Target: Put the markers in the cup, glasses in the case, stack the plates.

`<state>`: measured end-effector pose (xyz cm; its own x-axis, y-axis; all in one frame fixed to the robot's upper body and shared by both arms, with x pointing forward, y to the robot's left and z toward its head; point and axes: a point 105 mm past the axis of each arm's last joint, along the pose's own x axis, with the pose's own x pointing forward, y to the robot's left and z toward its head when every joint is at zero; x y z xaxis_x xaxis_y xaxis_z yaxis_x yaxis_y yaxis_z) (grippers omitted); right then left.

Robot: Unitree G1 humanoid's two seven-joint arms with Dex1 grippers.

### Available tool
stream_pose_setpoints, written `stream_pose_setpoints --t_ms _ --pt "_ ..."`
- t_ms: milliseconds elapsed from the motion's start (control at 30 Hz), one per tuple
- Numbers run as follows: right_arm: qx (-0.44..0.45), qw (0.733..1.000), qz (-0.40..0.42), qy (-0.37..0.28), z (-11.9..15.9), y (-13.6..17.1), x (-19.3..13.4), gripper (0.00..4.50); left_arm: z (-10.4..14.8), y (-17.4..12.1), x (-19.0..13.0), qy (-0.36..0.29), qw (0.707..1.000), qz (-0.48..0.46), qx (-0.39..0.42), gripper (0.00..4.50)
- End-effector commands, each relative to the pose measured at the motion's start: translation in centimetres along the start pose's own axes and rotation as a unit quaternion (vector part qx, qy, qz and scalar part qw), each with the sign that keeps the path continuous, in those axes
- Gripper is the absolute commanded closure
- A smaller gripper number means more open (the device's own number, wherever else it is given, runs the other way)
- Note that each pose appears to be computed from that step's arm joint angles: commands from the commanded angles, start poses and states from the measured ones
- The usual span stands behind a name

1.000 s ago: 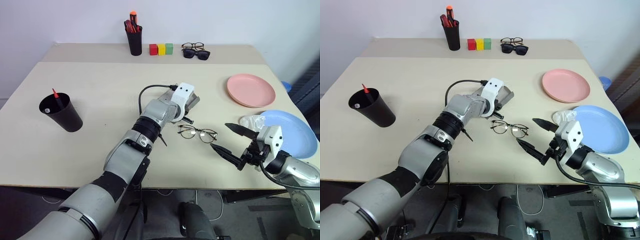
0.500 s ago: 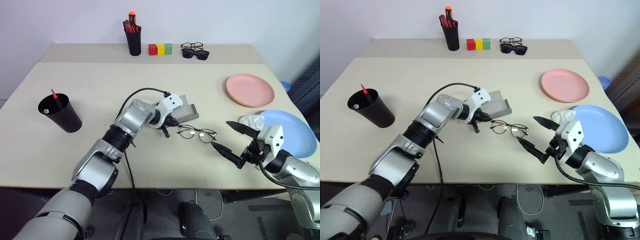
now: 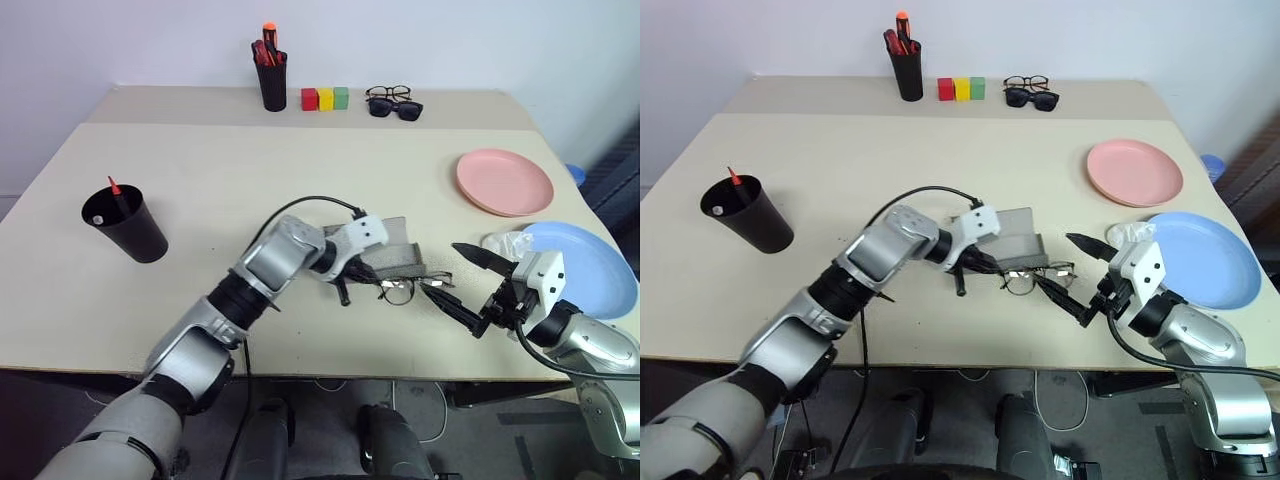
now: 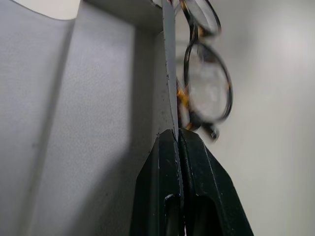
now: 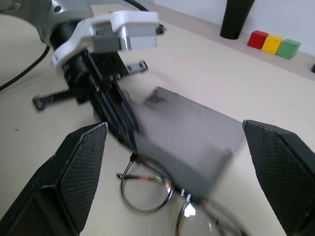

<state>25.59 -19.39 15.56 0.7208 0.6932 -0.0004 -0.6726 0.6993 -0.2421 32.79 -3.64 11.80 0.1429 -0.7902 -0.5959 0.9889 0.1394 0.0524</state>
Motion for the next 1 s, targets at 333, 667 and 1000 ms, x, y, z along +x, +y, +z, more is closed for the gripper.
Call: stream_pose_setpoints --t_ms 333,667,1000 --pt "-0.021 1.000 0.011 -0.019 1.4 0.2 0.4 0.00 -2.2 5.3 -3.9 0.036 0.994 0.092 0.037 4.48" --pt "-0.024 0.999 0.021 -0.013 1.5 0.1 0.5 0.00 -4.7 6.2 -5.0 0.068 0.993 0.065 0.073 4.48" --pt "-0.015 1.000 0.014 0.010 1.0 0.0 -1.1 0.00 -3.9 5.1 -4.6 0.046 0.996 0.032 0.069 4.48"
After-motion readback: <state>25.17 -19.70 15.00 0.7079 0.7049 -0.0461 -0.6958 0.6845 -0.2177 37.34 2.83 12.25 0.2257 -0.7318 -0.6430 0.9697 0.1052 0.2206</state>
